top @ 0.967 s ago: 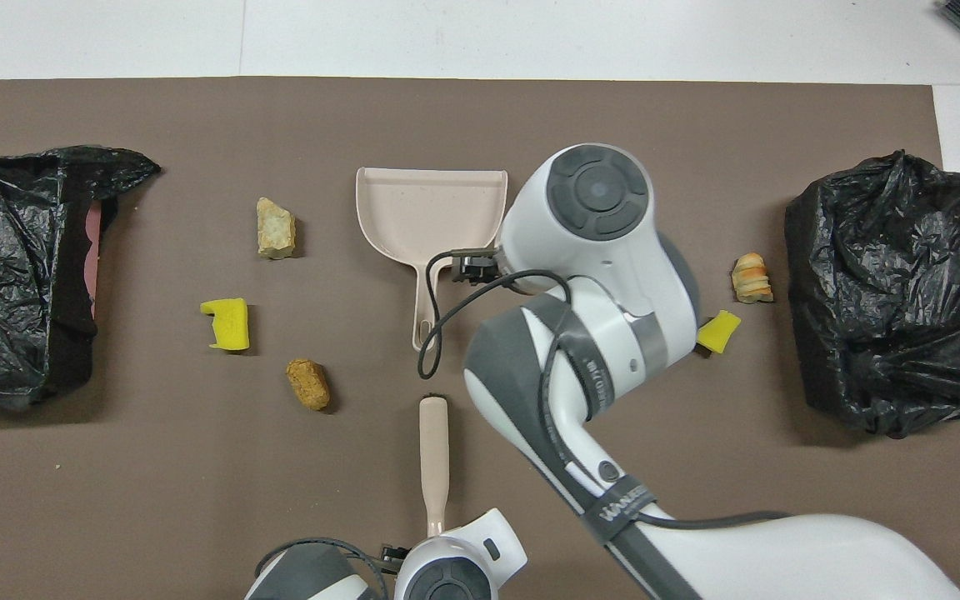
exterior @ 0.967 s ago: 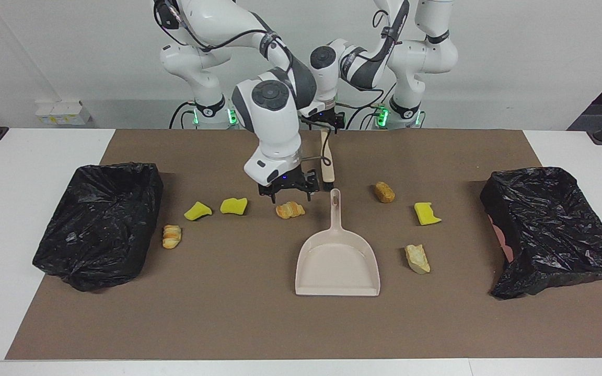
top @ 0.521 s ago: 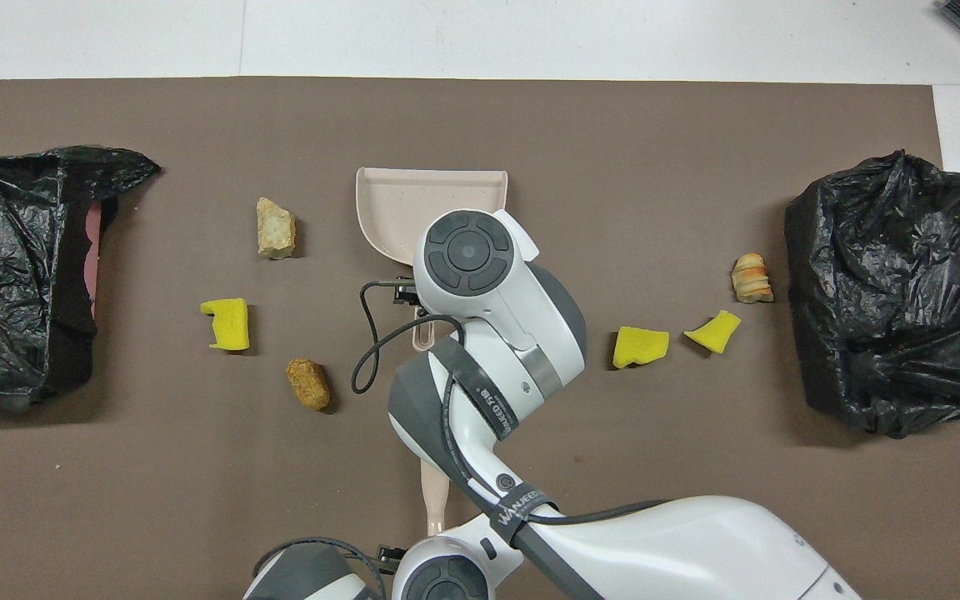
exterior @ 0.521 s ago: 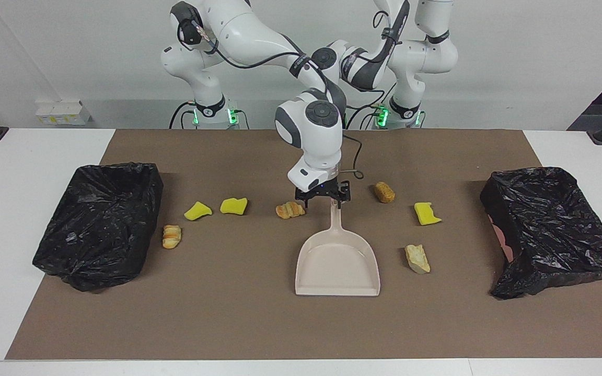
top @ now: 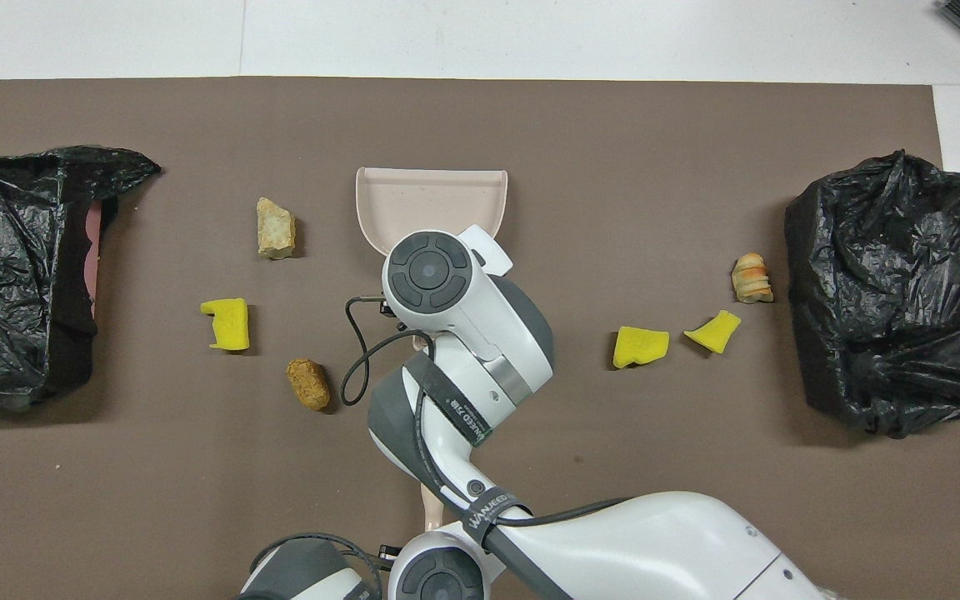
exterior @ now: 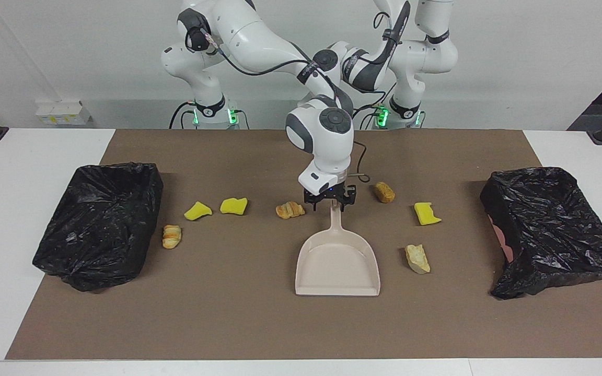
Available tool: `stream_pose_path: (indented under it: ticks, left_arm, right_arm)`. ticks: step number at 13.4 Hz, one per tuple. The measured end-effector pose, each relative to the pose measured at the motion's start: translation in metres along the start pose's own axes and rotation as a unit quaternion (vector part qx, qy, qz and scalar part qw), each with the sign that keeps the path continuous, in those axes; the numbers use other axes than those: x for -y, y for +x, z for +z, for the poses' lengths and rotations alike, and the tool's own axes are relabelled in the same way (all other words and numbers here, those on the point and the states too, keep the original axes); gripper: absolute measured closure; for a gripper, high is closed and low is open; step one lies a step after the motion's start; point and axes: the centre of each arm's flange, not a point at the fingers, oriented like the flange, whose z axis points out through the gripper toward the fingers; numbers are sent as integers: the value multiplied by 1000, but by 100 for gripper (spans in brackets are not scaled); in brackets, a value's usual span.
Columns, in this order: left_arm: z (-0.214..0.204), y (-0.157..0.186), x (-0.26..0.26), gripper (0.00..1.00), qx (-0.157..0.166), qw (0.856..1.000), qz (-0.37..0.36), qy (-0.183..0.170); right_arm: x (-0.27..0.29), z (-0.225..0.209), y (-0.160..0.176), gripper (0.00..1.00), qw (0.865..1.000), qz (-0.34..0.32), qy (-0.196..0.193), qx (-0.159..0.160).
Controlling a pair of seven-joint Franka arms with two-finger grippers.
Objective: Sweep and dump trash in bin
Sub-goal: 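Pull the dustpan toward the robot while the left gripper grasps the brush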
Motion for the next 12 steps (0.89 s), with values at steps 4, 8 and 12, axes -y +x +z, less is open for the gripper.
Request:
stream_pose_path:
  ticks: [4, 8, 12]
  left_arm:
    - [-10, 9, 11, 72, 15, 1000, 20, -2]
    - [-74, 40, 85, 73, 24, 999, 16, -16]
    - [-124, 60, 177, 73, -24, 998, 47, 25]
  right_arm:
    - [-5, -1, 6, 52, 1000, -2, -10, -11]
    - [-15, -9, 19, 67, 1000, -7, -13, -24]
    - [-53, -54, 52, 67, 999, -26, 10, -43]
